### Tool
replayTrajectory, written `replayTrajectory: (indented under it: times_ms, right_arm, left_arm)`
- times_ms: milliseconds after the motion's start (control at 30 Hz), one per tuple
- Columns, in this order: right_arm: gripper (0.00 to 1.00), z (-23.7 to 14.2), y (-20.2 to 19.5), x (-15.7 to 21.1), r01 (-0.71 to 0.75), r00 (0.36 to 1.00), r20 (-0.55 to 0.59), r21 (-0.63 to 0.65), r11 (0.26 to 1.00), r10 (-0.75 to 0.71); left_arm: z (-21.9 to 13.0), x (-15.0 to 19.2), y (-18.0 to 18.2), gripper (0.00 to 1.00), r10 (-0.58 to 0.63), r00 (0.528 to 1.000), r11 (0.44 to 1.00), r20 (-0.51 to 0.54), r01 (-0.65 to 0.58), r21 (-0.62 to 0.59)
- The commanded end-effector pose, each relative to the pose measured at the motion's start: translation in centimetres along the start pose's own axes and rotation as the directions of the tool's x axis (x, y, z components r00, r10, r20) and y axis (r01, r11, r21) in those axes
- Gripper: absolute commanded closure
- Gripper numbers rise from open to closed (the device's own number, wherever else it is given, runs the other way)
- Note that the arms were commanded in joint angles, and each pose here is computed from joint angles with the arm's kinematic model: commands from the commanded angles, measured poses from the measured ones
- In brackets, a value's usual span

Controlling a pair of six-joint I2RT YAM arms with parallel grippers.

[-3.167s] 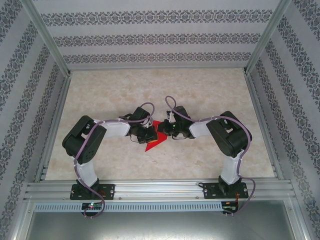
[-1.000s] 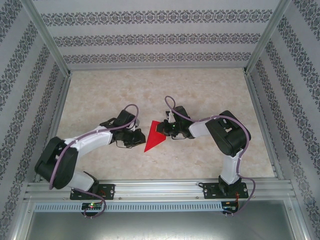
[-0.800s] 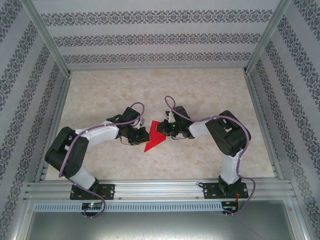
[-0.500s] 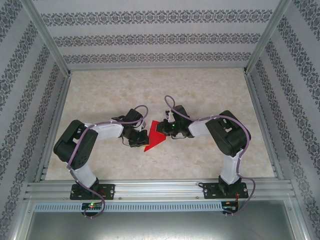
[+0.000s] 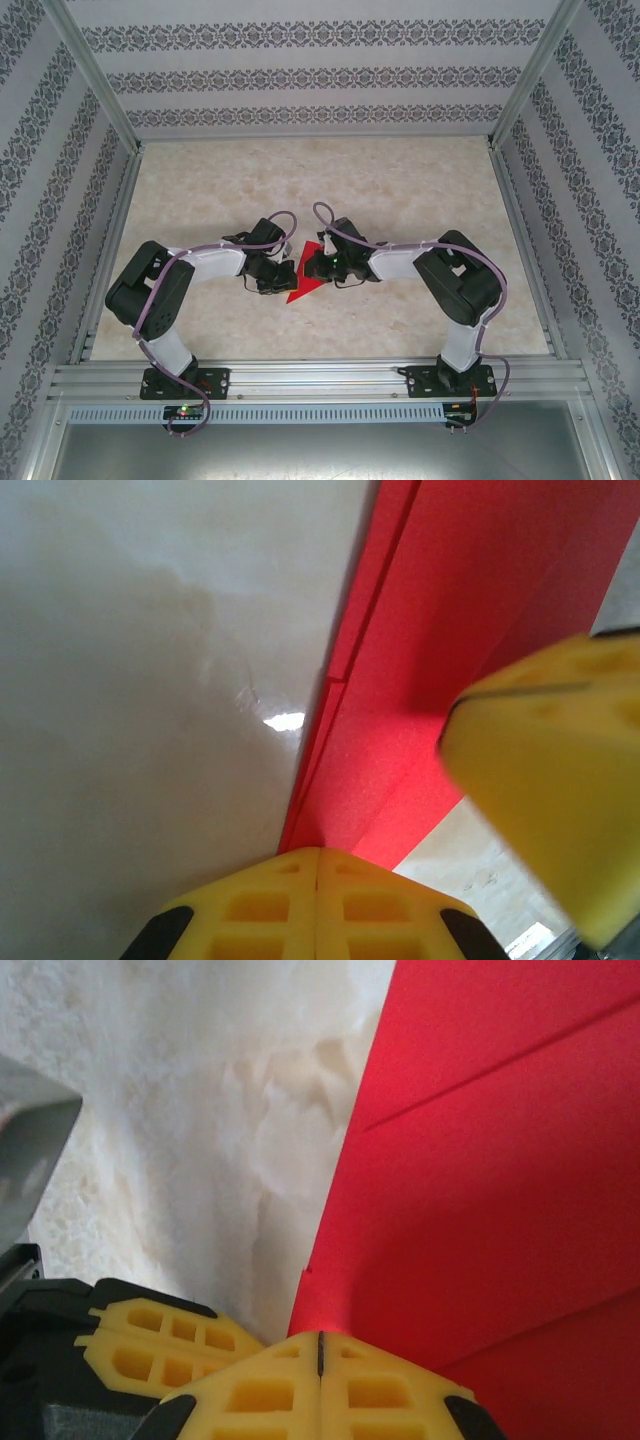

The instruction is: Fold a paper plane with a square sheet of paper (pick it up from the middle)

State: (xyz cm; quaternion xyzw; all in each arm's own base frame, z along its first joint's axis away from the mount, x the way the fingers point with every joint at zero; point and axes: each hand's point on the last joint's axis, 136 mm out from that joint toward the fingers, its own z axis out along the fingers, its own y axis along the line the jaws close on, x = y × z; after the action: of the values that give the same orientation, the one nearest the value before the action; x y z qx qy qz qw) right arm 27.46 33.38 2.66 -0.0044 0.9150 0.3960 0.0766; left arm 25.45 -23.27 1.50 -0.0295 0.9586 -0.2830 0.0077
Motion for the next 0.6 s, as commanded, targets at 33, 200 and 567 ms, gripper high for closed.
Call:
replayTrajectory:
  times_ms: [33,200,567]
  right_arm:
    - [0.97,1.7,-1.0,0.5,-0.043,0.999,-0.013,0.031,0.999,0.044]
    - [0.95,1.5,-3.2,0.1,-0.060,0.998,0.019,0.119,0.991,0.058]
    - [0.92,-0.8,-4.6,-4.7,-0.096,0.992,0.088,0.089,0.991,0.088]
  left_arm:
    - [0.8,2.0,4.1,0.92,-0.055,0.998,0.987,-0.041,0.048,-0.152]
    - [0.9,2.1,4.5,0.94,-0.064,0.997,0.985,-0.037,0.057,-0.166]
    - [1.8,3.6,7.2,0.98,-0.092,0.994,0.968,-0.062,0.074,-0.239]
